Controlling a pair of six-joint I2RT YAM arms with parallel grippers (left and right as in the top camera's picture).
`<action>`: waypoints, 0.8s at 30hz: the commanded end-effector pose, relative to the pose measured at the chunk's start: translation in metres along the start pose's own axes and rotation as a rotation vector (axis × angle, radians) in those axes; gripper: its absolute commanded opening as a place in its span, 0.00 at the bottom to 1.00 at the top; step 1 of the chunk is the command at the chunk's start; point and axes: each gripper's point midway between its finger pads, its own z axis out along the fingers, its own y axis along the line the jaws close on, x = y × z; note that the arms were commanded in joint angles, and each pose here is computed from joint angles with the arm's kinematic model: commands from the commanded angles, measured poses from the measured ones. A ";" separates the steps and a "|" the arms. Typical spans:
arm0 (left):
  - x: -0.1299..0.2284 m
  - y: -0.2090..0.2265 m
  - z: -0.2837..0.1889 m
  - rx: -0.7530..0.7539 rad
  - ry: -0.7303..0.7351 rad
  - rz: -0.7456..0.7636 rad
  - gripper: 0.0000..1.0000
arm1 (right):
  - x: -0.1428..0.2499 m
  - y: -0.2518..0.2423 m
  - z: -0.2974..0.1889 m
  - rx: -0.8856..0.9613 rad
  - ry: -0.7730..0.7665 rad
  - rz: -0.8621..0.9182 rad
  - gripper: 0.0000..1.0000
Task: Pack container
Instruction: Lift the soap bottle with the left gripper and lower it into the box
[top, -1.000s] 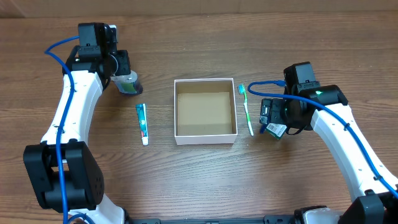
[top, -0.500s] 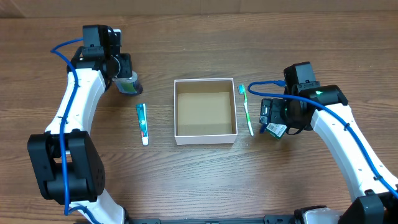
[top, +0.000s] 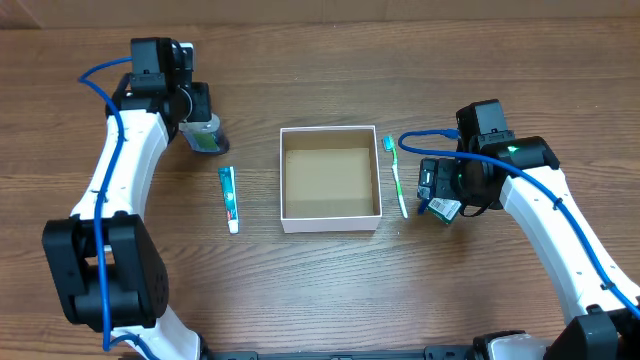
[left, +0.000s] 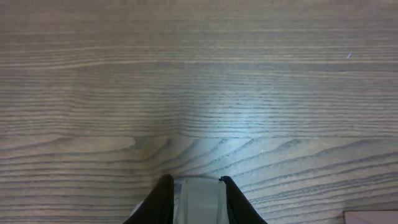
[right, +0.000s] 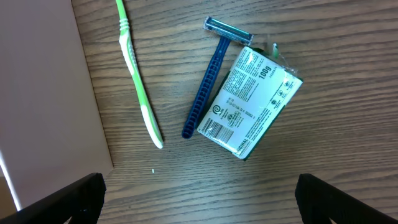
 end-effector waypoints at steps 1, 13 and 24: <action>-0.049 -0.003 -0.066 -0.001 -0.187 0.002 0.17 | -0.009 0.000 -0.008 -0.001 -0.038 0.010 1.00; -0.057 -0.125 -0.194 0.244 -0.360 -0.100 0.11 | -0.009 0.000 -0.008 -0.001 -0.038 0.010 1.00; -0.003 -0.203 -0.166 0.217 -0.196 -0.091 0.12 | -0.009 0.000 -0.008 -0.001 -0.038 0.010 1.00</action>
